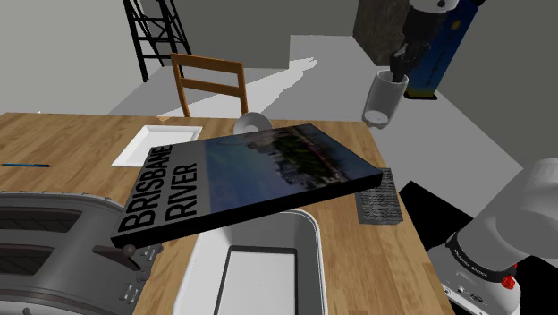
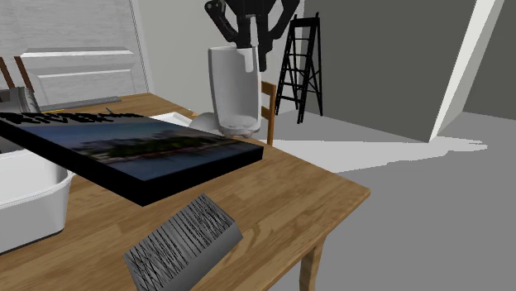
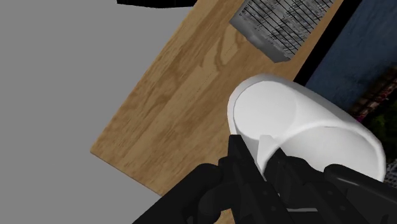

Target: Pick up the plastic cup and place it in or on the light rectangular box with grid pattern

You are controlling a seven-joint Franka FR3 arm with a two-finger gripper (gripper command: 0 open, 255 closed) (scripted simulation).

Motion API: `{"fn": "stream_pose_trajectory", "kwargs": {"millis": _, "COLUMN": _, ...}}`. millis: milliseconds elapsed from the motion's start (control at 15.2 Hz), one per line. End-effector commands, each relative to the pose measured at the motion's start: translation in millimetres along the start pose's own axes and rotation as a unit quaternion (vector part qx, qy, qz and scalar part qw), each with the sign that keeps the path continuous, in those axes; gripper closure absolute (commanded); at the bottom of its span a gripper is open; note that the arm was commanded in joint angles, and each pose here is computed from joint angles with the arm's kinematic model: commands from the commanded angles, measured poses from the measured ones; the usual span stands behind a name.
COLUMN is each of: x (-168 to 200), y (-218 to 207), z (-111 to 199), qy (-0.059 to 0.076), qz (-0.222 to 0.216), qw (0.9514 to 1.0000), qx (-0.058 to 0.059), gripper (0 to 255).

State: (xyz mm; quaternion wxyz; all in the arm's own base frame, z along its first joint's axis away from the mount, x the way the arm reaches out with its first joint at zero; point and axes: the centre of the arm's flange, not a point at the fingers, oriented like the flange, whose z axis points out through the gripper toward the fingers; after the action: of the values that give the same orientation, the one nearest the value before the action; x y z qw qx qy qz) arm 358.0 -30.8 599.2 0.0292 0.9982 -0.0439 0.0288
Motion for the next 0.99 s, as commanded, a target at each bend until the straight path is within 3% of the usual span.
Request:
{"fn": "stream_pose_trajectory", "kwargs": {"millis": 0, "x": -25, "y": -6, "z": -5, "qy": 0.0, "qz": 0.0, "qw": 1.0, "qx": 0.0, "gripper": 255}}
{"fn": "stream_pose_trajectory", "kwargs": {"millis": 924, "x": -38, "y": -12, "z": 61, "qy": 0.0, "qz": 0.0, "qw": 1.0, "qx": 0.0, "gripper": 255}}
